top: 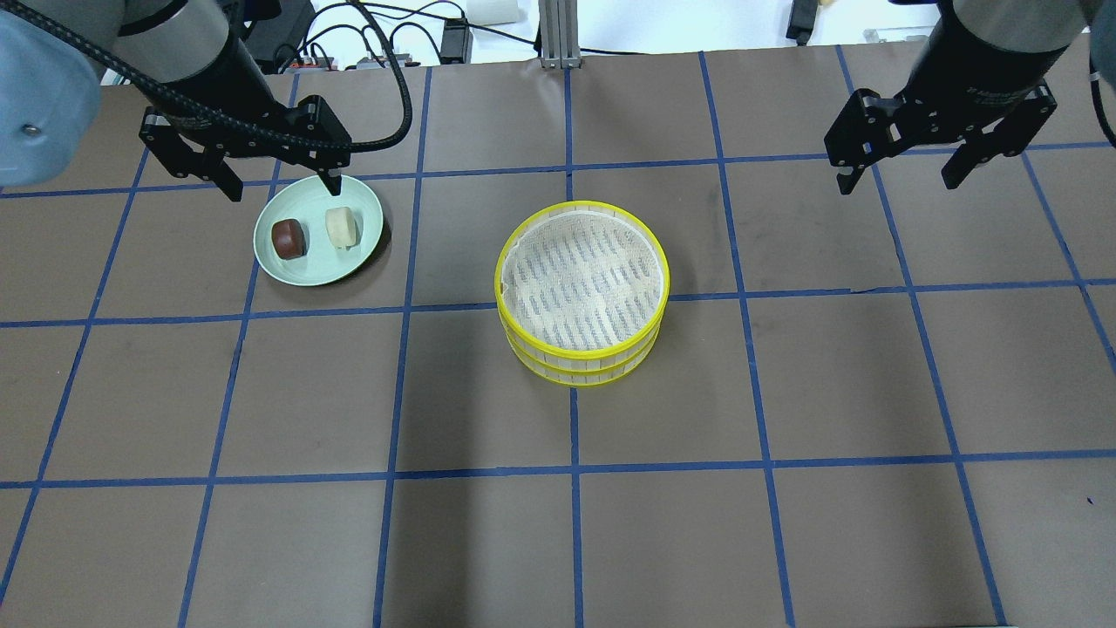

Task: Place buns in different layers of steamer
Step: 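Lower the left gripper toward the white bun on the green plate, then grasp the white bun with the left gripper and lift it, then lift the top steamer tier with the right gripper while left holds the bun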

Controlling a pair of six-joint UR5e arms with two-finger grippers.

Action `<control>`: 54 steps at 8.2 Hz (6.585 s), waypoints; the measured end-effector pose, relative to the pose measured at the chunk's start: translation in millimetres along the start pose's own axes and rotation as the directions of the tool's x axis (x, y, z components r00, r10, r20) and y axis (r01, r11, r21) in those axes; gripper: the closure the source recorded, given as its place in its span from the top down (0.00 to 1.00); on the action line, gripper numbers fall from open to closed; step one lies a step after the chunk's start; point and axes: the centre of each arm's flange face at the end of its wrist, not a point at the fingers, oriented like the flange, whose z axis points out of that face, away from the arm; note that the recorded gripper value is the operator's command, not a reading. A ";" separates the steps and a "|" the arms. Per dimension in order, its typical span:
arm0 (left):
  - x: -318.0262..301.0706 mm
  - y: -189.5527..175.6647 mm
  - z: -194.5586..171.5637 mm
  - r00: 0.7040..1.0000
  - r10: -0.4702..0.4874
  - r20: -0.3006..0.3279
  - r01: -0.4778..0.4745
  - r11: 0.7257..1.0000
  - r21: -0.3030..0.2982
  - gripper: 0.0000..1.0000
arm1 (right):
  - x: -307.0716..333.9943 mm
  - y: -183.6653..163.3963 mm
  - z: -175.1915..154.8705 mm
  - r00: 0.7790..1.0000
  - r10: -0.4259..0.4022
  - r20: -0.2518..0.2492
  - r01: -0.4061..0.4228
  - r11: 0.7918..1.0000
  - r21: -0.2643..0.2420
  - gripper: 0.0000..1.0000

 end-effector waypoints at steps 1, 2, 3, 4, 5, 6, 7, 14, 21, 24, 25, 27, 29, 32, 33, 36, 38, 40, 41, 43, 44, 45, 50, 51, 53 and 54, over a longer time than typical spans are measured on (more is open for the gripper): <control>0.0 0.1 -0.1 1.000 0.001 0.000 -0.001 1.000 0.000 1.00 | 0.0 0.0 0.0 1.000 0.000 0.000 0.000 1.000 0.000 1.00; -0.1 0.1 -0.1 1.000 0.002 0.001 -0.002 1.000 0.000 1.00 | 0.0 0.0 0.0 1.000 0.000 0.000 0.000 1.000 0.000 1.00; -1.1 -0.3 0.0 1.000 0.002 0.001 -0.002 1.000 0.001 1.00 | 0.0 0.0 0.0 1.000 0.000 0.000 0.000 1.000 0.000 1.00; -4.8 -2.8 0.3 1.000 -0.003 0.002 0.003 1.000 0.008 1.00 | 0.0 0.0 0.0 1.000 0.000 0.000 0.000 1.000 0.000 1.00; -12.1 -11.2 2.8 1.000 -0.010 0.003 0.010 1.000 0.028 1.00 | 0.0 0.0 0.0 1.000 0.000 0.000 0.000 1.000 0.000 1.00; -21.2 -22.6 9.8 1.000 -0.015 0.003 0.015 0.999 0.041 1.00 | 0.0 0.0 0.0 1.000 0.000 0.000 0.000 1.000 0.000 1.00; -30.7 -36.8 20.1 1.000 -0.001 0.006 0.001 0.998 0.056 1.00 | 0.1 0.0 0.0 1.000 0.000 -0.001 0.000 1.000 0.000 1.00; -92.0 -144.7 195.9 0.997 0.080 -0.010 -0.079 0.996 0.045 1.00 | 0.2 0.1 0.0 1.000 0.000 -0.002 0.000 1.000 -0.001 1.00; -89.4 -168.0 318.6 0.998 0.054 -0.019 -0.053 0.998 0.046 0.62 | 0.0 0.0 0.0 1.000 0.000 0.000 0.000 1.000 0.000 1.00; -86.2 -164.3 322.9 1.000 0.011 -0.023 -0.010 0.999 0.032 0.22 | 0.0 0.0 0.0 1.000 0.000 0.000 0.000 1.000 0.000 1.00; -86.0 -163.9 322.6 1.000 0.003 -0.022 -0.002 1.000 0.031 0.15 | 0.0 0.0 0.0 1.000 0.000 0.000 0.000 1.000 0.000 1.00; -86.2 -163.3 321.3 1.000 -0.003 -0.018 0.003 1.000 0.031 0.09 | 0.1 0.1 0.1 1.000 0.001 -0.001 -0.001 1.000 -0.001 1.00; -86.3 -163.3 319.2 1.000 -0.005 -0.017 0.006 0.999 0.032 0.04 | 0.4 0.8 0.7 1.000 0.001 -0.004 -0.001 1.000 -0.008 1.00; -86.7 -162.4 299.9 1.000 -0.003 -0.015 0.004 0.999 0.036 0.00 | -0.3 -0.6 4.6 1.000 0.001 0.004 -0.001 1.000 -0.015 1.00; -87.7 -160.8 286.3 1.000 -0.002 -0.005 0.003 1.000 0.028 0.00 | -0.9 -5.2 15.5 1.000 0.000 0.012 0.001 0.999 -0.037 1.00; -82.9 -151.5 238.0 1.000 0.003 0.010 -0.003 1.000 -0.002 0.00 | -7.7 -20.4 49.8 0.999 0.049 0.018 -0.047 0.995 -0.092 1.00; -79.5 -144.1 212.8 1.000 0.004 0.010 -0.003 1.000 -0.015 0.00 | -44.3 -35.9 75.1 0.996 0.091 0.006 -0.090 0.992 -0.092 1.00; -78.4 -138.6 199.5 1.000 0.004 0.009 -0.003 1.000 -0.022 0.00 | -88.1 -54.3 106.8 0.997 0.075 0.004 -0.074 0.995 -0.068 1.00; -78.1 -137.3 197.1 1.000 0.004 0.009 -0.004 1.000 -0.025 0.00 | -100.1 -62.6 120.7 0.998 0.067 0.006 -0.067 0.996 -0.057 1.00; -78.1 -136.8 196.5 1.000 0.004 0.009 -0.004 1.000 -0.027 0.00 | -122.7 -70.8 143.1 0.996 0.060 0.059 -0.056 0.996 -0.068 1.00; -78.0 -136.7 196.4 1.000 0.004 0.009 -0.004 1.000 -0.028 0.00 | -134.3 -76.2 158.1 0.992 0.059 0.110 -0.050 0.995 -0.082 1.00; -78.0 -136.7 196.3 1.000 0.004 0.009 -0.004 1.000 -0.028 0.00 | -141.5 -81.4 169.7 0.988 0.057 0.143 -0.046 0.996 -0.079 1.00; -87.2 -139.4 192.2 1.000 0.006 0.011 -0.006 1.000 -0.010 0.00 | -153.8 -74.2 217.1 0.987 0.078 0.143 -0.062 0.991 -0.114 0.43; -90.5 -138.7 188.3 1.000 0.003 0.012 -0.003 1.000 -0.006 0.00 | -158.4 -72.7 220.6 0.986 0.084 0.143 -0.070 0.992 -0.104 0.22; -93.2 -137.0 182.9 1.000 0.002 0.013 -0.002 1.000 -0.002 0.00 | -161.6 -67.7 228.7 0.987 0.086 0.139 -0.071 0.991 -0.109 0.05; -93.6 -136.6 181.8 1.000 0.002 0.013 -0.002 1.000 -0.001 0.00 | -161.3 -66.3 231.7 0.987 0.086 0.135 -0.070 0.991 -0.113 0.00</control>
